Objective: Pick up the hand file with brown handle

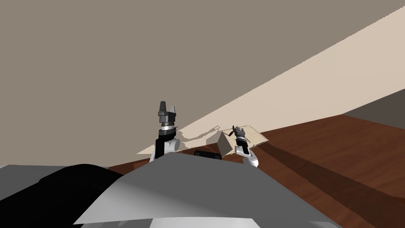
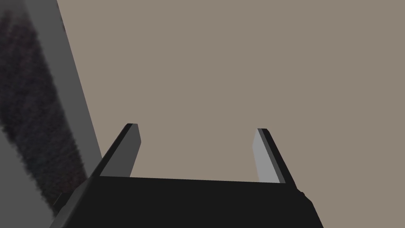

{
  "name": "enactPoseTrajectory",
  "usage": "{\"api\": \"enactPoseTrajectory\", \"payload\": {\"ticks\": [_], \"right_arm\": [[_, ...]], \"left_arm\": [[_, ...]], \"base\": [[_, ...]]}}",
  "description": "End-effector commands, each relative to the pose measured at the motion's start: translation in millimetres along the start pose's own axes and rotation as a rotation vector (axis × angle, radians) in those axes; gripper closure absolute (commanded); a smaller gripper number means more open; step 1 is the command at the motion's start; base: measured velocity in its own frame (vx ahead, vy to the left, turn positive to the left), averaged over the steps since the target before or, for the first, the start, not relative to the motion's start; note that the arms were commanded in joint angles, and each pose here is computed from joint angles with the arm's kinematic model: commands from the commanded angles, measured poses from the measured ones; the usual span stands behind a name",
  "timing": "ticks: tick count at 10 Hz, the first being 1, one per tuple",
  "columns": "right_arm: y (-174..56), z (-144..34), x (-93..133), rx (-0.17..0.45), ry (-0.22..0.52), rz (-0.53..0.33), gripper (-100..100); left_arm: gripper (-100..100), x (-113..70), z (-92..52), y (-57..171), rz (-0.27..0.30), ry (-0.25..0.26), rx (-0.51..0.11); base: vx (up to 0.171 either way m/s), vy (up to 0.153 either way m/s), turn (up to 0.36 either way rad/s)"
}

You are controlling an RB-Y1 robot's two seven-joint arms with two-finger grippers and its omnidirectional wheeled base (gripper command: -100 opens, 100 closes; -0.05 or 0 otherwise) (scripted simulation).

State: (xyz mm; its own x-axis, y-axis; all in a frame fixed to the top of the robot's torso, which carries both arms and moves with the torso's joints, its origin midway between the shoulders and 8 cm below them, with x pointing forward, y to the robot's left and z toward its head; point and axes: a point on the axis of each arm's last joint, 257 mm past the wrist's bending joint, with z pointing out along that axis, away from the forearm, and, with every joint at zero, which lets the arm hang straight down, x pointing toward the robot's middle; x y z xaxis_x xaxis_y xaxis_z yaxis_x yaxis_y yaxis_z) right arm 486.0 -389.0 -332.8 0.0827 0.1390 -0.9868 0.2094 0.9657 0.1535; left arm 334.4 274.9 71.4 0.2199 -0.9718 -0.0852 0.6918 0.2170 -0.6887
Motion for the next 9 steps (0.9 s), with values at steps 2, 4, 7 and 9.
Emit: {"api": "enactPoseTrajectory", "payload": {"ticks": [2,4,7,9], "right_arm": [[0.5,-1.8,21.8,0.016,0.046,-0.033,-100],[6.9,-3.9,43.9,0.031,0.094,-0.067,-100],[15.0,-12.8,73.8,0.041,0.161,-0.105,-100],[14.4,-15.4,78.2,0.042,0.171,-0.106,-100]], "left_arm": [[0,0.0,0.0,0.0,0.000,0.000,0.000],[0,0.0,0.0,0.0,0.000,0.000,0.000],[0,0.0,0.0,0.0,0.000,0.000,0.000],[0,0.0,0.0,0.0,0.000,0.000,0.000]], "base": [[0.013,-0.012,-0.023],[0.013,-0.017,-0.042],[0.016,-0.024,-0.032],[0.013,-0.023,-0.003]]}}
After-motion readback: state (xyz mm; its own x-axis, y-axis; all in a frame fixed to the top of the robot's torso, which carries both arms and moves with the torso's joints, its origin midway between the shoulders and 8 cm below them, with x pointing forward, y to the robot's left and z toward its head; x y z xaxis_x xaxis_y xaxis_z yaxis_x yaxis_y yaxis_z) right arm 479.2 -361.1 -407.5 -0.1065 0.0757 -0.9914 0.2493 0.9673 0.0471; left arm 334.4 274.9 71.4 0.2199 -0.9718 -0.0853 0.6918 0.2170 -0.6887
